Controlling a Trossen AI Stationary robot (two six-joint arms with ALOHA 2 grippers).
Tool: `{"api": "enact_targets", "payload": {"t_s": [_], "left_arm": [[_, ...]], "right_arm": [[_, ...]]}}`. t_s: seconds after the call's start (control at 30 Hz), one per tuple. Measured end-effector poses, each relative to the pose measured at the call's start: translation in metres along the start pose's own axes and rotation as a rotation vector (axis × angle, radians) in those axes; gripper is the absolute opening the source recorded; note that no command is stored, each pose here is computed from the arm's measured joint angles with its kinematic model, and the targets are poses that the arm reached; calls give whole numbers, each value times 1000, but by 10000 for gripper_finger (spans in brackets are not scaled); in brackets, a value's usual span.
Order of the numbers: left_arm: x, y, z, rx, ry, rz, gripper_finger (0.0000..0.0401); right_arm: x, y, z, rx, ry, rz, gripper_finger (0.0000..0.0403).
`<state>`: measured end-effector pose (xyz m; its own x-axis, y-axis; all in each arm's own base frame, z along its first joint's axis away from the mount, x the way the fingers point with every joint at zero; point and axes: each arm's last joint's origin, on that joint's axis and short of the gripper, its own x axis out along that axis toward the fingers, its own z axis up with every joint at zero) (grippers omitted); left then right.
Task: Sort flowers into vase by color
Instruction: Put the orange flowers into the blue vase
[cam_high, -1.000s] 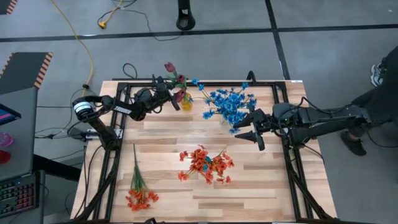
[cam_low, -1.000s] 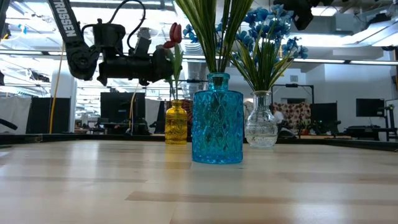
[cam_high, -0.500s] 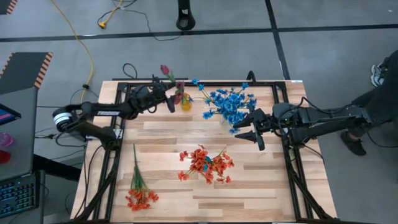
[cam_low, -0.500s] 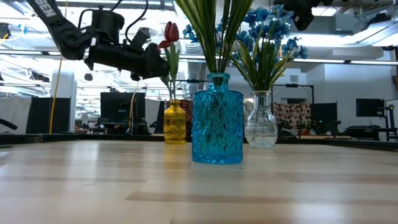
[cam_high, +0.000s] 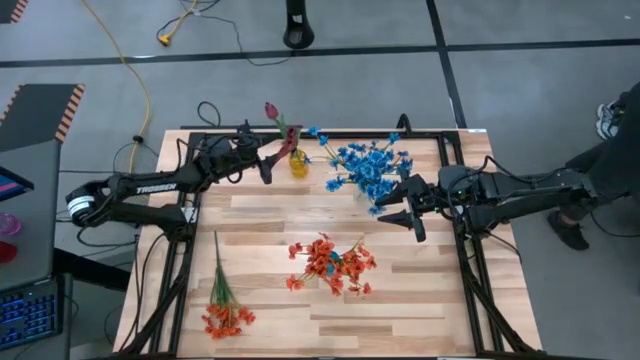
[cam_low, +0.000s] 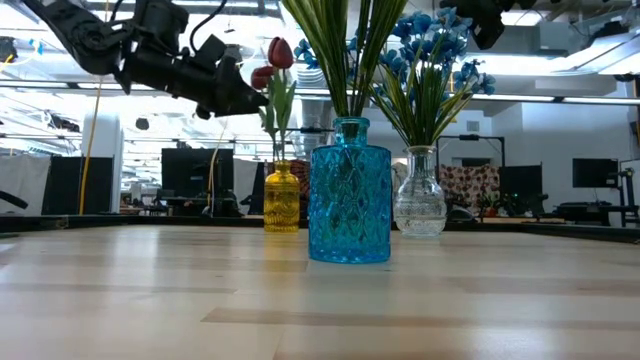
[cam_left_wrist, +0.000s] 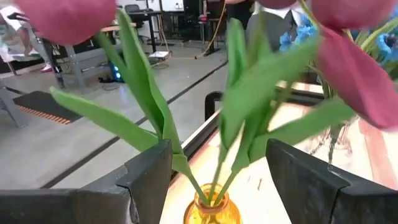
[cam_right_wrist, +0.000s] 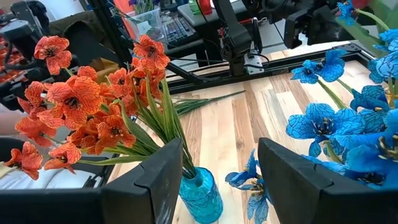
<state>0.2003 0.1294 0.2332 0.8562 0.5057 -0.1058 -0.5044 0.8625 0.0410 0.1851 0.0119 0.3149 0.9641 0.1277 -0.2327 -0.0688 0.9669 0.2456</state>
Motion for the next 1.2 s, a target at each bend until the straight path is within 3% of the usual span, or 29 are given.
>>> {"api": "enact_targets", "payload": {"t_s": [0.37,0.77,1.03,1.2], "left_arm": [[-20,-1,3,16,91,-4,249],[-61,-12,4,52,243,-65,249],[-95,-27,-2,42,371,-178,249],[-110,-43,-12,71,486,-370,249]], "right_arm": [[0,0,0,0,2,-1,235],[0,-1,-2,2,23,-6,235],[0,-1,-2,2,23,-5,235],[0,-1,-2,2,23,-5,235]]}}
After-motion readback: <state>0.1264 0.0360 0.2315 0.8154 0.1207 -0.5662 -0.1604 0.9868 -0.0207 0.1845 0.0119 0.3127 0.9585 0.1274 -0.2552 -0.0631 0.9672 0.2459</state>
